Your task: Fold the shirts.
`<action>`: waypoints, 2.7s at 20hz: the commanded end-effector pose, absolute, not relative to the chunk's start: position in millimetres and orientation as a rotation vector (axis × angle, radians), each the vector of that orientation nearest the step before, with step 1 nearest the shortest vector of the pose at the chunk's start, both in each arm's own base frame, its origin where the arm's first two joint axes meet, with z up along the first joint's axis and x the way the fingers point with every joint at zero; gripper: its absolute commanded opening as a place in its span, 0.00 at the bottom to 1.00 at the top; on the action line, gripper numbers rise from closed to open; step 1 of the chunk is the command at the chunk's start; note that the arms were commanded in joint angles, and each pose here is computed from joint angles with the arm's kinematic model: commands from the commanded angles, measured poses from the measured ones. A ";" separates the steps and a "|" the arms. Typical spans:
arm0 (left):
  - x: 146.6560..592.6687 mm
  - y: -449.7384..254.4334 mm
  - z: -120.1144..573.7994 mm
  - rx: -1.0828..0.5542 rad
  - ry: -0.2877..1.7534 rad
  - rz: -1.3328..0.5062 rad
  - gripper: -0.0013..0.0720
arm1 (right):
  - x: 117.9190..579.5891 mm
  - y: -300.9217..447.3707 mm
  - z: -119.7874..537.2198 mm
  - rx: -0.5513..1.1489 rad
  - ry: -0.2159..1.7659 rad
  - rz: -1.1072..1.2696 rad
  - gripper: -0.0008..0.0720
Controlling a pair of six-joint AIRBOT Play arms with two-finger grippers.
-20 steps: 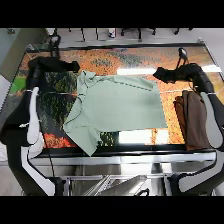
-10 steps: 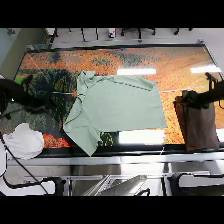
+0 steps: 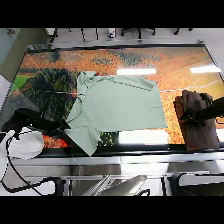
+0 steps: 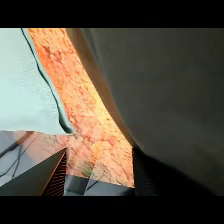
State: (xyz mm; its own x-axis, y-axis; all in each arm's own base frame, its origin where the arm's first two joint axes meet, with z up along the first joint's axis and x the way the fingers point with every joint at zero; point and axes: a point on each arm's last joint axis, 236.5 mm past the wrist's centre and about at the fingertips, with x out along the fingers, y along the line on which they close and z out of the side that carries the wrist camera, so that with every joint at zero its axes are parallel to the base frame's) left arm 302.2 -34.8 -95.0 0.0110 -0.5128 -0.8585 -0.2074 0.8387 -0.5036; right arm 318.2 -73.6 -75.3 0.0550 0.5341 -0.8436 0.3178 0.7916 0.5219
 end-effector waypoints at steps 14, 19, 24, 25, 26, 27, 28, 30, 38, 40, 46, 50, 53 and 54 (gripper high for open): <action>377.0 -78.2 -90.9 -0.491 1.488 -0.411 0.05 | 351.7 45.0 -118.1 0.817 1.570 0.541 0.10; 424.1 -103.1 151.7 -0.368 0.952 -0.584 0.05 | 419.6 50.5 89.9 0.618 1.053 0.744 0.03; 277.8 -86.4 562.5 -0.178 -0.126 -0.454 0.05 | 340.3 58.4 475.8 -0.024 0.083 0.518 0.03; 224.0 -85.9 610.7 -0.143 -0.298 -0.421 0.05 | 298.4 65.3 532.3 -0.118 -0.092 0.442 0.03; 172.1 -84.9 643.8 -0.091 -0.444 -0.374 0.05 | 253.1 70.7 577.0 -0.192 -0.249 0.359 0.03; 137.4 -80.2 659.1 -0.064 -0.527 -0.314 0.05 | 217.9 72.3 603.8 -0.233 -0.359 0.288 0.03; 113.8 -73.9 665.0 -0.047 -0.573 -0.250 0.05 | 194.3 71.6 616.9 -0.268 -0.419 0.231 0.03; 99.6 -65.7 655.6 -0.041 -0.572 -0.182 0.05 | 163.6 72.8 621.7 -0.330 -0.449 0.160 0.03; 280.5 -49.0 507.7 -0.255 -0.060 -0.284 0.05 | 318.1 55.1 465.0 0.015 0.078 0.415 0.03; 348.5 -63.3 431.3 -0.317 0.175 -0.362 0.05 | 373.7 49.3 369.5 0.109 0.301 0.460 0.03; 504.3 -91.7 102.2 -0.264 0.862 -0.303 0.05 | 489.5 21.9 85.5 0.385 0.758 0.364 0.03; 560.1 -76.2 -46.0 -0.319 1.075 -0.249 0.05 | 539.6 15.4 -38.5 0.574 0.914 0.292 0.03; 603.9 -67.8 -60.7 -0.329 1.058 -0.249 0.05 | 575.2 11.7 -61.8 0.672 0.947 0.274 0.03; 618.5 -61.7 -53.1 -0.338 1.026 -0.236 0.05 | 587.5 10.1 -57.8 0.684 0.933 0.276 0.03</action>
State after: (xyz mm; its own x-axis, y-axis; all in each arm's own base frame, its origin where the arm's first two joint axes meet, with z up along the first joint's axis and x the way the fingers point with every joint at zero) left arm 587.5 -71.8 -22.7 0.5044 -0.3571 -0.7862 0.0615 0.9230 -0.3798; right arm 560.0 12.0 -27.0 0.5915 0.4846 -0.6444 -0.0022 0.8002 0.5997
